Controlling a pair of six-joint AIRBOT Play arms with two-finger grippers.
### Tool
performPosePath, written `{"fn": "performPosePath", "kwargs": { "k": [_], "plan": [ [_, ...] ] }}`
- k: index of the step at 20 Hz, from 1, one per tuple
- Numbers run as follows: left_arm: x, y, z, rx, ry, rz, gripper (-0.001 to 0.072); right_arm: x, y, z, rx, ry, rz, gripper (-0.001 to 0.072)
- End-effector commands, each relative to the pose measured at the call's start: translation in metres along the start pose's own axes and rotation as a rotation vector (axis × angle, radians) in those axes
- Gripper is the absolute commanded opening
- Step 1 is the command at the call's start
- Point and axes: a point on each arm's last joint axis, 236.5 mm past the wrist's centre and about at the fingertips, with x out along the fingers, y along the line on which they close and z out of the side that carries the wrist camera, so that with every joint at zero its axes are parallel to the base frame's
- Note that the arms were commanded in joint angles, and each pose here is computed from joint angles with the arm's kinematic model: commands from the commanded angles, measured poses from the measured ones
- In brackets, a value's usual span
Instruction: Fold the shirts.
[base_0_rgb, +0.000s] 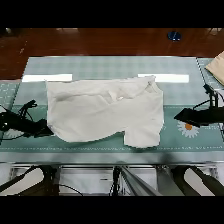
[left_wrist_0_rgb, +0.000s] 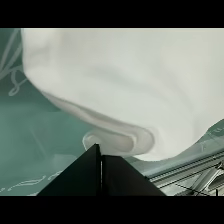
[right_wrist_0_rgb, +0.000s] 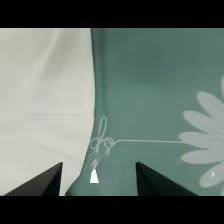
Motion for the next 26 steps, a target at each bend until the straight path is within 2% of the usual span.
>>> {"fn": "performPosePath", "kwargs": {
  "k": [1, 4, 8, 12, 13, 14, 15, 16, 18, 20, 23, 26],
  "plan": [
    [-0.004, -0.003, 0.002, 0.014, -0.01, -0.001, 0.0027, 0.027, 0.013, -0.014, 0.102, 0.027, 0.167, 0.0524],
    [-0.004, -0.003, 0.001, 0.019, -0.008, -0.002, 0.0027, 0.042, 0.017, -0.01, 0.162, 0.039, 0.232, 0.0521],
    [-0.004, -0.004, 0.001, 0.018, -0.006, -0.009, 0.0027, 0.059, 0.003, -0.004, 0.212, 0.036, 0.215, 0.0511],
    [-0.005, -0.016, 0.007, 0.029, -0.034, -0.059, 0.0027, 0.096, 0.019, -0.012, 0.173, 0.102, 0.176, 0.0499],
    [-0.005, -0.019, 0.009, 0.027, -0.041, -0.071, 0.0027, 0.109, 0.024, -0.011, 0.159, 0.103, 0.154, 0.0407],
    [-0.007, -0.022, 0.011, 0.028, -0.049, -0.08, 0.0027, 0.118, 0.03, -0.008, 0.158, 0.09, 0.145, 0.0253],
    [-0.01, -0.024, 0.014, 0.032, -0.058, -0.083, 0.0027, 0.122, 0.042, -0.001, 0.159, 0.066, 0.166, 0.0016],
    [-0.015, -0.027, 0.018, 0.042, -0.072, -0.086, 0.0026, 0.116, 0.059, 0.008, 0.134, 0.041, 0.214, 0.0017],
    [-0.045, -0.041, 0.035, 0.117, -0.143, -0.083, 0.0025, 0.072, 0.105, 0.039, 0.022, -0.055, 0.362, 0.0017],
    [-0.1, -0.076, 0.065, 0.209, -0.326, -0.096, 0.0025, -0.006, 0.147, 0.08, -0.101, -0.253, 0.443, 0.0017],
    [-0.211, -0.159, 0.08, 0.367, -0.648, -0.156, 0.0025, -0.159, 0.205, 0.121, -0.288, -0.657, 0.437, 0.0016],
    [-0.324, -0.24, 0.04, 0.563, -0.958, -0.116, 0.0025, -0.303, 0.26, 0.11, -0.441, -0.979, 0.421, 0.0016]
  ]
}}
